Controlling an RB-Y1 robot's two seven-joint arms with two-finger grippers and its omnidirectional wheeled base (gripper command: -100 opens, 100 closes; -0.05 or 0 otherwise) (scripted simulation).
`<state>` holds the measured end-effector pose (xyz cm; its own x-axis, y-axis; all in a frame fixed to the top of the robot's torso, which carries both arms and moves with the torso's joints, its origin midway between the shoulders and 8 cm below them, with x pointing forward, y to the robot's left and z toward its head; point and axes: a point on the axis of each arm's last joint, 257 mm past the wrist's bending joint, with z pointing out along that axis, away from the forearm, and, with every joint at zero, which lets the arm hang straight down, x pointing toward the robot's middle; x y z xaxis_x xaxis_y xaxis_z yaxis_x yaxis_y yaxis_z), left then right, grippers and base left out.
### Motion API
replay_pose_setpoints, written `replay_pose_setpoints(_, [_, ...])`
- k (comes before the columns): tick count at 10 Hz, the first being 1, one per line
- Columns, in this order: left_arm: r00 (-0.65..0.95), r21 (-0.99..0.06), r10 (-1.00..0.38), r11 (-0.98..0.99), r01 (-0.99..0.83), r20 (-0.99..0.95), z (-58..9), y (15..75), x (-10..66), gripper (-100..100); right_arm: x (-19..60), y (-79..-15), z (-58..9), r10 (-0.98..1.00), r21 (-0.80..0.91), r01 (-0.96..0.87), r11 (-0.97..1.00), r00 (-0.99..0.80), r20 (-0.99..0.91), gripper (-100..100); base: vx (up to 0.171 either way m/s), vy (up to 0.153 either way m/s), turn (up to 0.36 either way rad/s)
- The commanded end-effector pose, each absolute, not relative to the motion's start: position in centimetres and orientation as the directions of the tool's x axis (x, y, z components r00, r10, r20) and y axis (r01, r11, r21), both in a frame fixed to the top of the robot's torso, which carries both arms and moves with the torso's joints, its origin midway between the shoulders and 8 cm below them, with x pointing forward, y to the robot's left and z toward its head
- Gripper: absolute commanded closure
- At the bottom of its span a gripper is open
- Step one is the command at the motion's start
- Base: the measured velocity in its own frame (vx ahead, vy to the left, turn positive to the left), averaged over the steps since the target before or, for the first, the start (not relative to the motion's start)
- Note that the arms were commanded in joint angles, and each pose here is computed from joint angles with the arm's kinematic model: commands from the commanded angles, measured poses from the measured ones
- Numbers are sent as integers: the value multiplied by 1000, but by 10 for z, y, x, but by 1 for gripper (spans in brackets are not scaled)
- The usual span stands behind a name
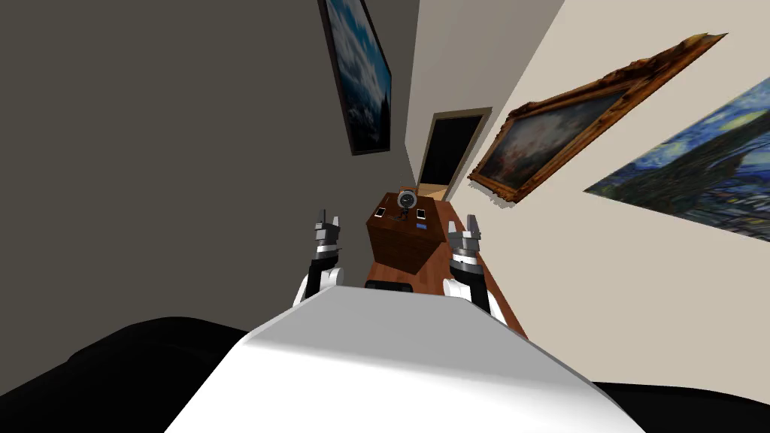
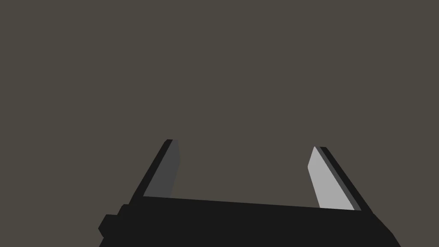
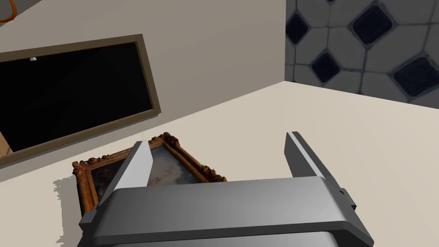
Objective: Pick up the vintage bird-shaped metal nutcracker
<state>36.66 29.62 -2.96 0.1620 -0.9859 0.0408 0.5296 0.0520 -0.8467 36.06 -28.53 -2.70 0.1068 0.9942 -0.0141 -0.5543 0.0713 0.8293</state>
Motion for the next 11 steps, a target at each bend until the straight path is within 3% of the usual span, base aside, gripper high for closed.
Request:
replay_pose_setpoints(1, [162,-847,-986,52,530,41,-30,296,367,0,369,-286,-28,991,834,-538,121,119,-67,-100,-26,10,169])
replay_pose_setpoints(11, [154,-845,-987,45,533,44,-28,293,368,0,439,-305,-53,903,827,-365,427,225,-367,-100,-40,-14,159])
